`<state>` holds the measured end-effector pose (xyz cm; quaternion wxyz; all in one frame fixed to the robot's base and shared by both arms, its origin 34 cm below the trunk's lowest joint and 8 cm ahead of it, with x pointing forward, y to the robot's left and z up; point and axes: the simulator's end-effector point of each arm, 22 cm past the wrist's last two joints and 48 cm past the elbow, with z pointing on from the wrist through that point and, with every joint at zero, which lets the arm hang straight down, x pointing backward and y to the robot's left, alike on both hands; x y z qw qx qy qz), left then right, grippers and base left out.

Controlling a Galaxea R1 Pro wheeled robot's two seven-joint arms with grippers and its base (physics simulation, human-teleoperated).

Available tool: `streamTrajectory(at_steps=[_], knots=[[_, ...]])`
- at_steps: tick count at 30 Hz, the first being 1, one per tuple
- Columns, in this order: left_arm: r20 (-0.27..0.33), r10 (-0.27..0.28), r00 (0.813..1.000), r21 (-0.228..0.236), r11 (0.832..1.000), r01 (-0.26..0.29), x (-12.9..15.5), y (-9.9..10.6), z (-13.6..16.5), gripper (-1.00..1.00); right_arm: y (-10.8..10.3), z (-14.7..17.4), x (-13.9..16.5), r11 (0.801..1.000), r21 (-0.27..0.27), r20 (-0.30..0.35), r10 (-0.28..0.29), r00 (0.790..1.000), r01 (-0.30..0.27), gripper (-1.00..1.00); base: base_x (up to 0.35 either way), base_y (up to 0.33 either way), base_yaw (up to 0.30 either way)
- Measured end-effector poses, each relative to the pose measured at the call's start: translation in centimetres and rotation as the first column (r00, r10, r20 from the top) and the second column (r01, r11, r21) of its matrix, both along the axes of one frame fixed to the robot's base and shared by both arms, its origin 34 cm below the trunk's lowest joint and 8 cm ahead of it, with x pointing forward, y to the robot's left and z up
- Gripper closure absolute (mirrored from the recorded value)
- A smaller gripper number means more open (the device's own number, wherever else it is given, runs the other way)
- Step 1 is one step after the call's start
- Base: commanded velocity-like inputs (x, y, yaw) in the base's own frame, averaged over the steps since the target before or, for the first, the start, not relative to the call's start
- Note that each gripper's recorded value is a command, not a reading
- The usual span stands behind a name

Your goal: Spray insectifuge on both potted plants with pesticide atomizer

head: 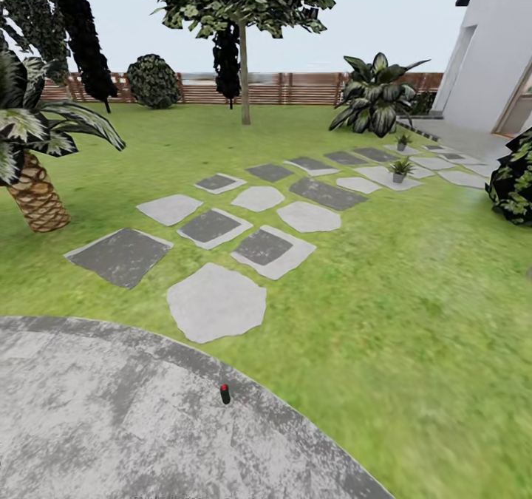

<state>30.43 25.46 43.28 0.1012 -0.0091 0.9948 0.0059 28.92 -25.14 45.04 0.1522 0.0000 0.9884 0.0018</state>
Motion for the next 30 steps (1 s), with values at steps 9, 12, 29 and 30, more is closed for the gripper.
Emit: streamTrajectory(at_steps=[9,12,29,30], knots=[[-0.01,0.0,1.0,0.0,1.0,0.0,-0.4,0.0,-0.2,-1.0,0.0,-0.1,-0.4,1.0,0.0,-0.011,0.001,1.0,-0.001,-1.0,0.0,-0.349,0.2],[-0.013,0.0,1.0,0.0,1.0,0.0,-0.5,0.0,-0.2,-1.0,0.0,-0.2,-0.5,1.0,0.0,-0.014,0.001,1.0,-0.001,-1.0,0.0,-0.349,0.2],[-0.032,0.001,0.999,0.0,1.0,-0.001,-1.2,0.0,-0.5,-1.0,0.0,-0.5,-1.2,1.0,-0.001,-0.032,0.001,0.999,-0.001,-1.0,0.0,-0.349,0.2],[-0.033,0.001,0.999,0.0,1.0,-0.001,-1.3,0.0,-0.5,-1.0,0.0,-0.5,-1.3,1.0,-0.001,-0.033,0.001,0.999,-0.001,-1.0,0.0,-0.349,0.2]])
